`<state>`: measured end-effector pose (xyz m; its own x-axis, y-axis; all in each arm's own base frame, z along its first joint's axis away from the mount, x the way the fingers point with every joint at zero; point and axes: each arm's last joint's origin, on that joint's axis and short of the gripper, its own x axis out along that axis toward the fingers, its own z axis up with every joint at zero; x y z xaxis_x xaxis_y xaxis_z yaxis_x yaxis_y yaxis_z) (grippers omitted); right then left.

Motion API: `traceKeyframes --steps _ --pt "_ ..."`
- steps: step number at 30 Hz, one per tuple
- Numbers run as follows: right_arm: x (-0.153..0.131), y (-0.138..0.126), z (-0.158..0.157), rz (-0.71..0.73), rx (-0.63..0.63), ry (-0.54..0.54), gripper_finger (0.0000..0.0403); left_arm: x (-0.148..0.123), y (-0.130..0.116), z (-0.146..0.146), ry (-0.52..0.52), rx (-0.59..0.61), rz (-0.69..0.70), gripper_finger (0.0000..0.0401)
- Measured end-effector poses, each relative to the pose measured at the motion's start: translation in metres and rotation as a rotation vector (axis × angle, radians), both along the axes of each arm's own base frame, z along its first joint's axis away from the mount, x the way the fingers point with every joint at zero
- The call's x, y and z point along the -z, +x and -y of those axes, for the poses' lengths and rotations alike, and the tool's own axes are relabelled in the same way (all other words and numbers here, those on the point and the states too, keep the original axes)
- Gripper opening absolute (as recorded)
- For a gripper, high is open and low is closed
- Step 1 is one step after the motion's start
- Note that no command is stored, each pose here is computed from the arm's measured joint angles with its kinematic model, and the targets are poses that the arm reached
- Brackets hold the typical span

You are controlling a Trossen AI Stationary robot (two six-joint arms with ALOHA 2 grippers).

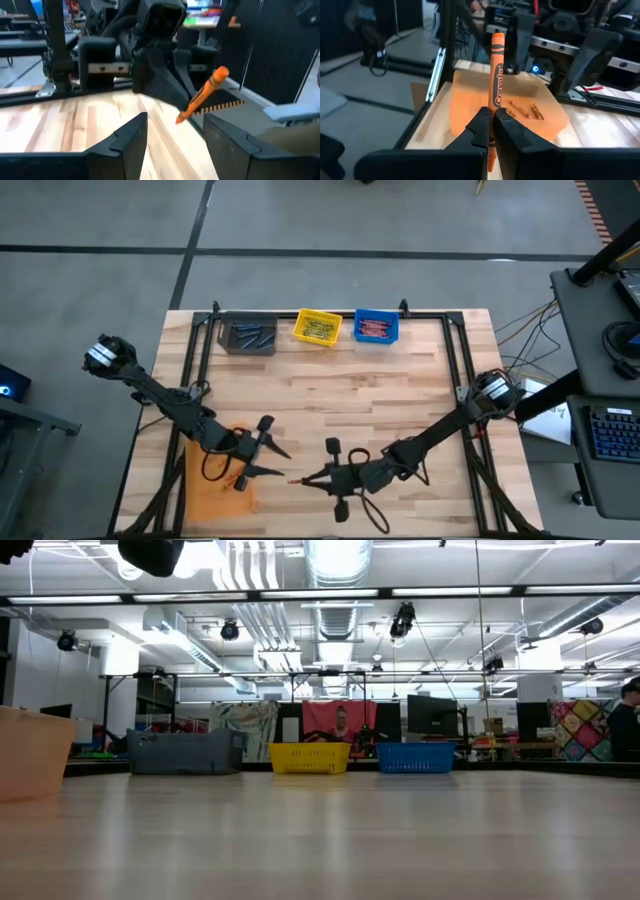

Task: Sort crayons
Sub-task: Put the orange crayon into the orange bin

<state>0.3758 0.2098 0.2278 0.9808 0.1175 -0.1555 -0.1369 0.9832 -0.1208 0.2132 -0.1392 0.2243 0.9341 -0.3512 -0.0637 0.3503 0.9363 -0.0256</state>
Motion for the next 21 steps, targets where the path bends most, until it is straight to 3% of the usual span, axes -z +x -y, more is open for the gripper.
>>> traceKeyframes --steps 6,12,21 --pt "-0.003 0.007 0.011 0.006 0.044 0.039 0.001 -0.002 0.004 0.003 -0.033 -0.002 0.067 0.0172" --pt "-0.007 0.011 0.016 0.017 0.059 0.046 0.001 0.011 0.011 0.008 -0.011 -0.003 0.06 0.0171" --pt "-0.006 0.012 0.018 0.004 0.065 0.058 0.0011 0.007 0.019 0.013 0.02 -0.03 0.12 0.0167"
